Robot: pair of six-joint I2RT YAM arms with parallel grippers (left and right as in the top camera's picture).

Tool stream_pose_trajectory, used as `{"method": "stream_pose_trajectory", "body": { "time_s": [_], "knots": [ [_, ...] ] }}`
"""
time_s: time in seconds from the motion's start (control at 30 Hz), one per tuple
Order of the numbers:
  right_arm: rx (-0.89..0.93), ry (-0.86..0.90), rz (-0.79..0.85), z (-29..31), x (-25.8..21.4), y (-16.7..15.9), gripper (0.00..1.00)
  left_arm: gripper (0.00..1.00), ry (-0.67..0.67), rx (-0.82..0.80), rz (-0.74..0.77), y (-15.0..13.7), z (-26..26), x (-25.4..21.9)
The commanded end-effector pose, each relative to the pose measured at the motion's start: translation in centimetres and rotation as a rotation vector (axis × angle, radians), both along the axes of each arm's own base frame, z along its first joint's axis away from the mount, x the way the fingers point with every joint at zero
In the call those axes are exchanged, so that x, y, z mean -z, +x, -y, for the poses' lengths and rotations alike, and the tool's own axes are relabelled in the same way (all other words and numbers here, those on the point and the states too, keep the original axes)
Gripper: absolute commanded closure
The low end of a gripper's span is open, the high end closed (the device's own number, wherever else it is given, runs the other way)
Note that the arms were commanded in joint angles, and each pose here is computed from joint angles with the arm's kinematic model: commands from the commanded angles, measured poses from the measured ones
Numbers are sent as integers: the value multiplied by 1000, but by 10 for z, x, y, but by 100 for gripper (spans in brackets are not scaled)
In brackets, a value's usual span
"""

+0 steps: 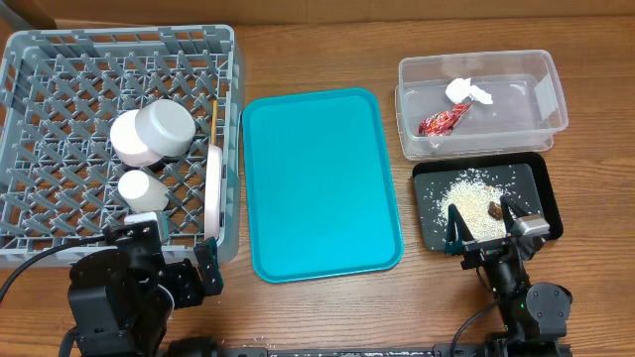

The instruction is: Sort waste into correct bins and load items into the dishwasher

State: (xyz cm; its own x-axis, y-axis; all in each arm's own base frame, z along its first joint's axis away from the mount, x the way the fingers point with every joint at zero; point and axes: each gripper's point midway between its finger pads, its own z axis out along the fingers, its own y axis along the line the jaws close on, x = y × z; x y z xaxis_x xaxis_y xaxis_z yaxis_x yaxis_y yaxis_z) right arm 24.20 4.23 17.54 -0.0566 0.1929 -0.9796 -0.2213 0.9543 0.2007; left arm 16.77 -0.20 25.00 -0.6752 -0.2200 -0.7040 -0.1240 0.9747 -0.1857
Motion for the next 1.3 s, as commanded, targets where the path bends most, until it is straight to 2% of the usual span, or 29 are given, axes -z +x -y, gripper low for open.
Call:
{"method": "stream_pose_trajectory", "body": {
  "time_s": [0.0,0.53,0.63,1.0,1.17,1.27],
  "knots": [
    [-7,-7,7,-1,1,0,0,0,-10,-3,0,0,1,0],
    [-7,-7,7,-1,1,0,0,0,-21,1,-35,-6,3,7],
    [-7,-7,7,-1,1,0,0,0,-11,-3,8,4,0,11],
    [-7,-7,7,-1,1,0,0,0,-1,126,469,48,24,50],
    [-7,-7,7,-1,1,0,0,0,16,118,694,66,23,45],
    [-7,-7,7,-1,1,0,0,0,54,56,838,74,12,34]
  ]
}}
